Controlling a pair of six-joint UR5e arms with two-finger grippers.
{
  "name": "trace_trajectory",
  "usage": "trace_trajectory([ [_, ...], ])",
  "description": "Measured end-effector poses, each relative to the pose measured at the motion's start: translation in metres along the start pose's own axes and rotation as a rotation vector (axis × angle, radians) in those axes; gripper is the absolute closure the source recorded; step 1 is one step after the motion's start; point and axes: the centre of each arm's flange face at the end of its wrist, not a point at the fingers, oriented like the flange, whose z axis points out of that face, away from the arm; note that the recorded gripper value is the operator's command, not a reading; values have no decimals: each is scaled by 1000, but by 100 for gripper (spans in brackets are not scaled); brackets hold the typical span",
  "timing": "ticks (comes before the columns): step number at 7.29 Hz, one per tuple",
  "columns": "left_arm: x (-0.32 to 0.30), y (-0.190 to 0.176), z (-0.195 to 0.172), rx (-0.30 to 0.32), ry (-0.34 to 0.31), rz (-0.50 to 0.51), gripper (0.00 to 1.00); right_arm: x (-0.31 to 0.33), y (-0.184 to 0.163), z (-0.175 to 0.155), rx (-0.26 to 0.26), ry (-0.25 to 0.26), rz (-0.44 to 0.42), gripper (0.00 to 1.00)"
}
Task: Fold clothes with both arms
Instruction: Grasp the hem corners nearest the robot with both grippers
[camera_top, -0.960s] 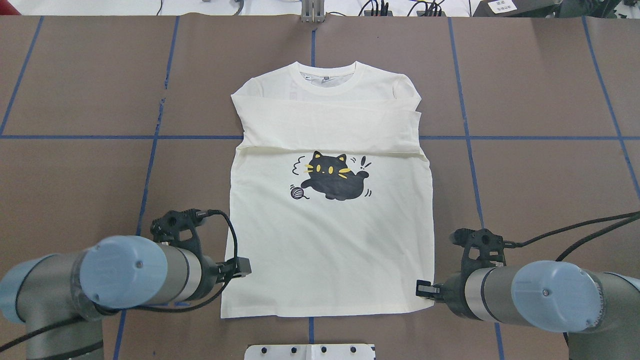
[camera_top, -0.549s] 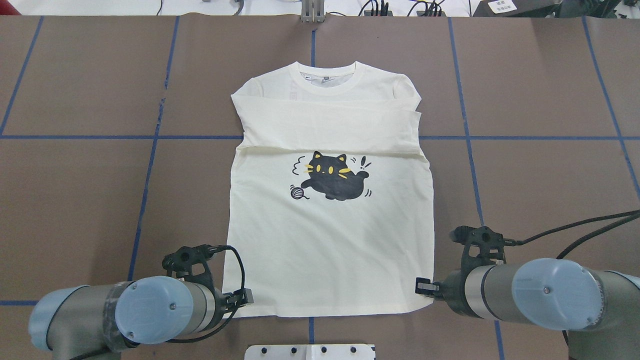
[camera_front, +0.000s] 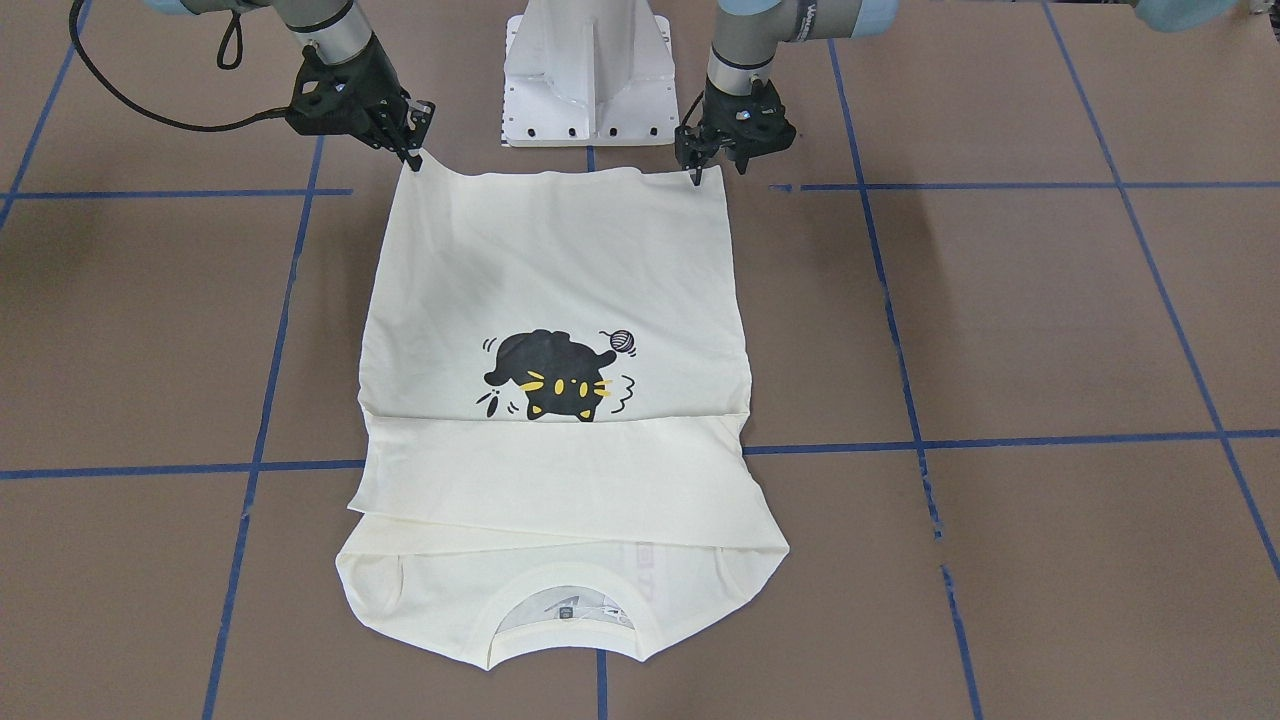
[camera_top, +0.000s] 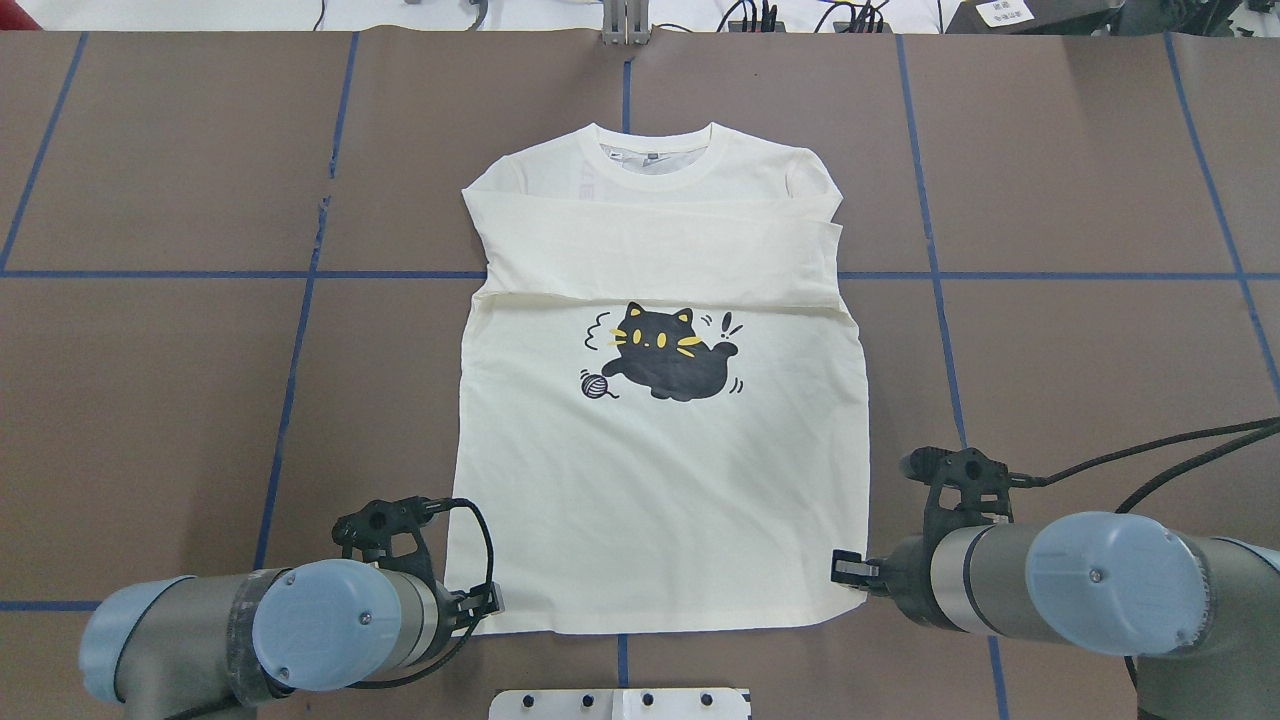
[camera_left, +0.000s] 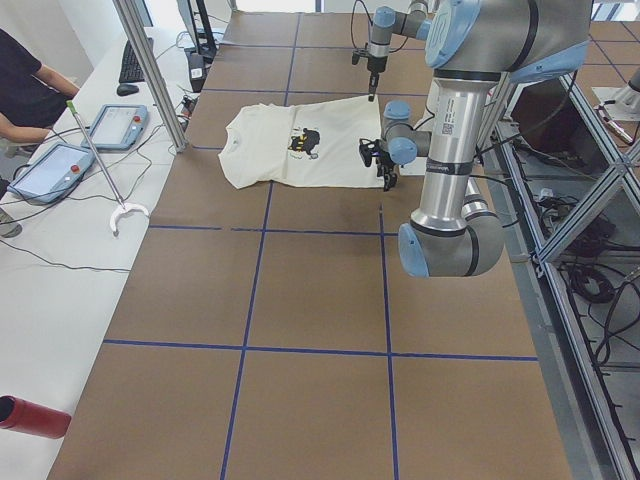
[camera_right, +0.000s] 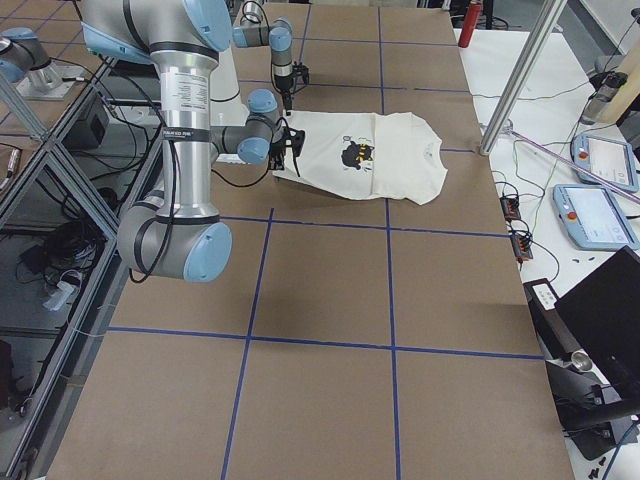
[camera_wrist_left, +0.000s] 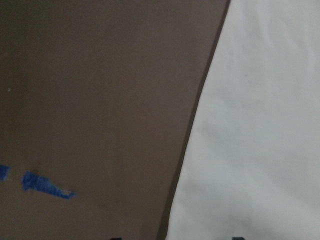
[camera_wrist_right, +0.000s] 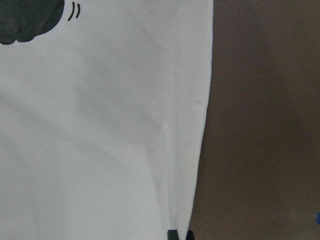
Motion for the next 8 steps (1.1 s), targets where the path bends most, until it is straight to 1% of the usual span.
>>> trace_trajectory([
  [3,0,0,2,1,-3,0,34,0,-4,-2,3,-2,5,100],
  [4,0,0,2,1,-4,0,39,0,-5,-3,4,-3,6,100],
  [5,0,0,3,0,-6,0,51,0,-5,-3,5,-3,6,100],
  [7,1,1,4,0,-6,0,85,1,-7,-4,6,-3,9,100],
  [8,1,1,4,0,-6,0,100,1,-8,-4,6,-3,11,100],
])
